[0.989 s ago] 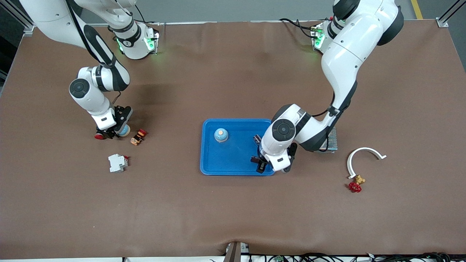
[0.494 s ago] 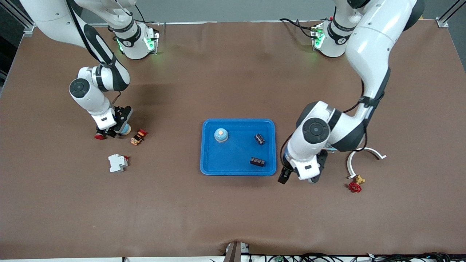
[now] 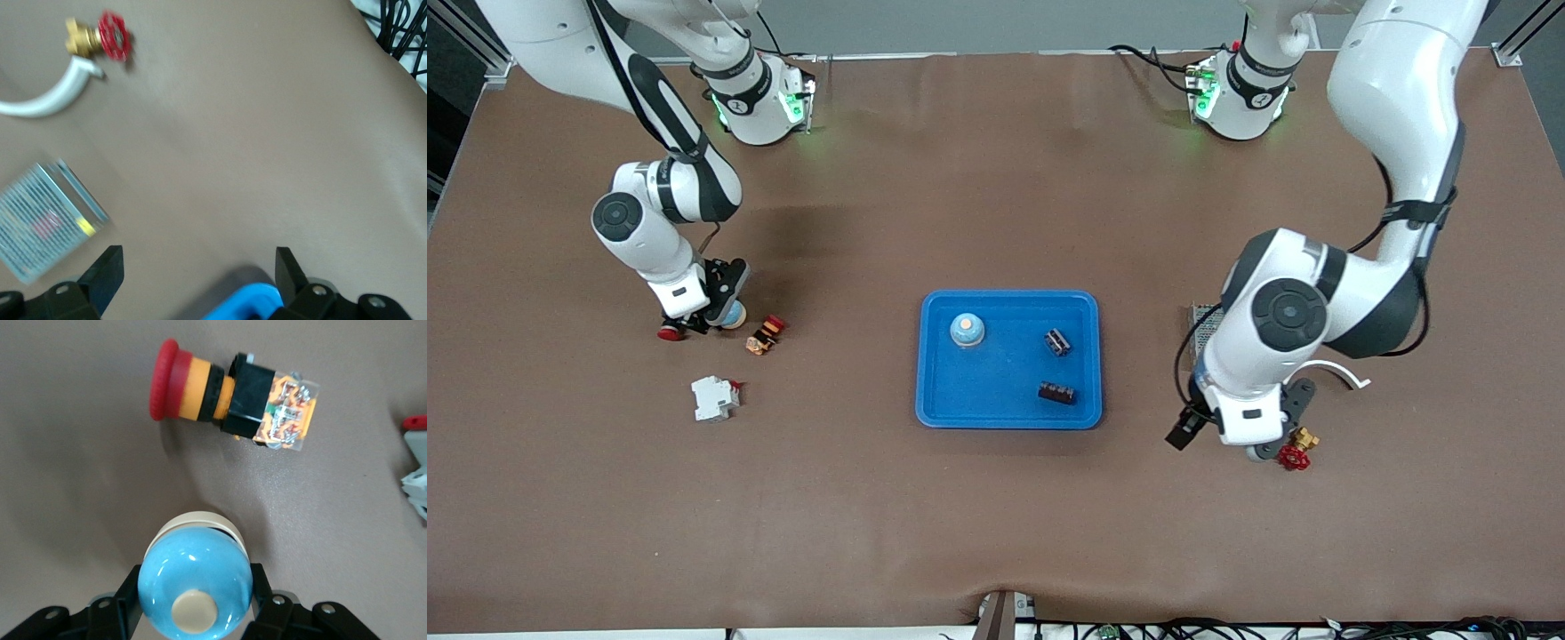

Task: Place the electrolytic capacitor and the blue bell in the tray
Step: 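Lower the bell into the tray while the left gripper returns to rest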

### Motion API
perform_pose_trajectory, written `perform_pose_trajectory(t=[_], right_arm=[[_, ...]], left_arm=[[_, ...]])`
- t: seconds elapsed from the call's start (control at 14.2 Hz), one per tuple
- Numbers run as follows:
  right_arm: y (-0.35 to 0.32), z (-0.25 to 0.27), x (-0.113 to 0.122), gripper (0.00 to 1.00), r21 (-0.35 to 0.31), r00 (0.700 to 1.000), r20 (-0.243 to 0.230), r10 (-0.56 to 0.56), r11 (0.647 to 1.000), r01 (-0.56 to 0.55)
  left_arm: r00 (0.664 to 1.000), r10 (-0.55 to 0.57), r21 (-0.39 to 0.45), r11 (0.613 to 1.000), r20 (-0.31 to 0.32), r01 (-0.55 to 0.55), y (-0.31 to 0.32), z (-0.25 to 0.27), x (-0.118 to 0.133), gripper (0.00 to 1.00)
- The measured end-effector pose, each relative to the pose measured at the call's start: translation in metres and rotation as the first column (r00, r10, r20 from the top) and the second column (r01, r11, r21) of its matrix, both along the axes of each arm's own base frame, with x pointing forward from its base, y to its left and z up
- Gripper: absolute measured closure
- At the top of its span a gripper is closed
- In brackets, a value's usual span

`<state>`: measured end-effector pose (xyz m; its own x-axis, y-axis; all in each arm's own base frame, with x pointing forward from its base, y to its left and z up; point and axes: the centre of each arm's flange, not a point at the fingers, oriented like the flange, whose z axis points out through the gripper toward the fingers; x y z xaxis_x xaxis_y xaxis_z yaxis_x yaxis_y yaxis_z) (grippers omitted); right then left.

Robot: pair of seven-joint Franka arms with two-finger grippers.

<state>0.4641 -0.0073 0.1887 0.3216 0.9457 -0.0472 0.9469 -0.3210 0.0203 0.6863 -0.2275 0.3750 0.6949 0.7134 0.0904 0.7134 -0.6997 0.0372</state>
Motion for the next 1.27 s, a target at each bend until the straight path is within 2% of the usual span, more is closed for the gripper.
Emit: perform_pose_trajectory(t=[0.14, 0.35, 0.56, 0.71, 0.78, 0.92, 1.13, 1.27], right_arm=[[0.009, 0.034, 0.014, 0.33, 0.011, 0.999, -0.046, -0.028, 1.0, 0.028], [0.051, 0.1, 0.048, 0.33, 0.075, 0.99, -0.119, -0.078, 0.993, 0.088], [0.114, 0.164, 0.076, 0.33, 0.068, 0.972, -0.126, -0.199, 0.976, 0.209], [0.17, 0.196, 0.08, 0.33, 0.066, 0.942, -0.097, -0.321, 0.942, 0.328], [0.202, 0.209, 0.077, 0.33, 0.072, 0.919, -0.08, -0.386, 0.917, 0.391], [0.268, 0.224, 0.066, 0.33, 0.084, 0.854, -0.063, -0.516, 0.85, 0.519], [0.352, 0.221, 0.056, 0.34, 0.088, 0.723, -0.064, -0.688, 0.718, 0.69], [0.393, 0.204, 0.061, 0.34, 0.087, 0.652, -0.067, -0.756, 0.646, 0.758]], left_arm=[[0.996, -0.085, 0.028, 0.996, -0.014, 0.085, 0.025, 0.018, 0.002, 0.0], [0.984, -0.176, 0.06, 0.982, -0.033, 0.178, 0.059, 0.044, 0.002, 0.0], [0.971, -0.236, 0.082, 0.968, -0.043, 0.239, 0.086, 0.071, -0.001, 0.0], [0.957, -0.283, 0.088, 0.954, -0.055, 0.287, 0.099, 0.088, -0.005, 0.0], [0.951, -0.302, 0.093, 0.947, -0.062, 0.307, 0.105, 0.097, -0.008, 0.0], [0.941, -0.332, 0.081, 0.938, -0.068, 0.337, 0.116, 0.116, -0.014, 0.0], [0.92, -0.385, 0.073, 0.918, -0.076, 0.39, 0.123, 0.144, -0.027, 0.0], [0.902, -0.424, 0.083, 0.899, -0.087, 0.43, 0.129, 0.162, -0.036, 0.0]])
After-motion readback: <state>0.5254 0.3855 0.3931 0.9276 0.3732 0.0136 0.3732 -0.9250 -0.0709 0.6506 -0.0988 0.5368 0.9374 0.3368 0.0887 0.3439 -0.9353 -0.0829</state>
